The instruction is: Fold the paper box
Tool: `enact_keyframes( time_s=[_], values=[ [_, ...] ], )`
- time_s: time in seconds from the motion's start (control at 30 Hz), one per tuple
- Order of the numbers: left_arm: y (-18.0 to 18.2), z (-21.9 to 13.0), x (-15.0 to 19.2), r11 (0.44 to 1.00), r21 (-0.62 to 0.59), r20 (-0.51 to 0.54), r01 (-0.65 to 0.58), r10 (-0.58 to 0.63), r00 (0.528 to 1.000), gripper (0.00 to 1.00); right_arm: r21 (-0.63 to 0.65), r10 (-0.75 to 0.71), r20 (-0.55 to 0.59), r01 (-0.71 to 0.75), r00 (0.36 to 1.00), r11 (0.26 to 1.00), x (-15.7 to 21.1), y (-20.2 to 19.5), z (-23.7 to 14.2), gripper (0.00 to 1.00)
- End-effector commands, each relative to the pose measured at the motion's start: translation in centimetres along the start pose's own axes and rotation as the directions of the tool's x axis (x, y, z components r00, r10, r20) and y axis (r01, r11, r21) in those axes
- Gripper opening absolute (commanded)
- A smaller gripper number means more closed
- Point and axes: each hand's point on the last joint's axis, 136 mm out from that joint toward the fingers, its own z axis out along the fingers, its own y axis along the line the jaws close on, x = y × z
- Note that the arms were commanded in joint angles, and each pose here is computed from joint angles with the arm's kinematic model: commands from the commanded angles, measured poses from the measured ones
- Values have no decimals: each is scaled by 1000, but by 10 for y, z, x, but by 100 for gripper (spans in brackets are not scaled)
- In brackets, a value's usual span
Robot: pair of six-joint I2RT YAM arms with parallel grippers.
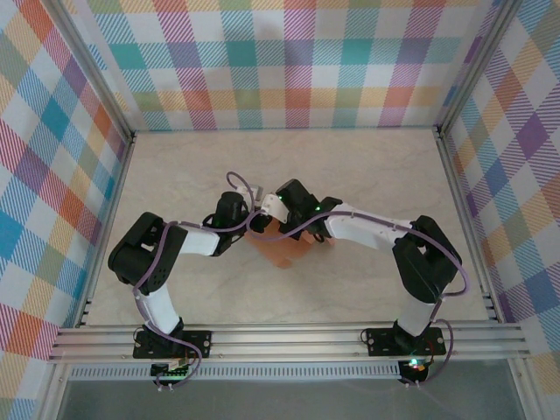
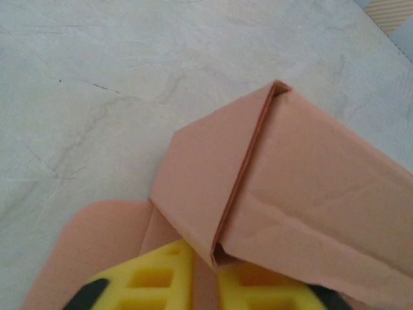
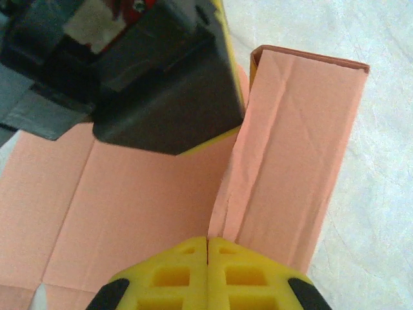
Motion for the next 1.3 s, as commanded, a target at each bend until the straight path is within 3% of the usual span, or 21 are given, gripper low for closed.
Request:
enact_keyframes(
  time_s=[0.0,0.37,0.7,1.27],
  values=[
    [-23,3,-24,996,83,59,-41,36,998,20,-104,26,-74,-34,997,994,17,17,8,0],
    [-14,6,-17,998,48,24,-50,49,999,29,26,3,-164,1,986,1000,36,-18,18,0],
    [-4,0,-14,998,24,10,-66,66,998,40,50,21,-169,-13,985,999,38,-32,21,0],
    [29,-15,-20,999,-44,83,11,-8,997,43,86,71,-129,-60,989,994,31,-56,-1,0]
  ],
)
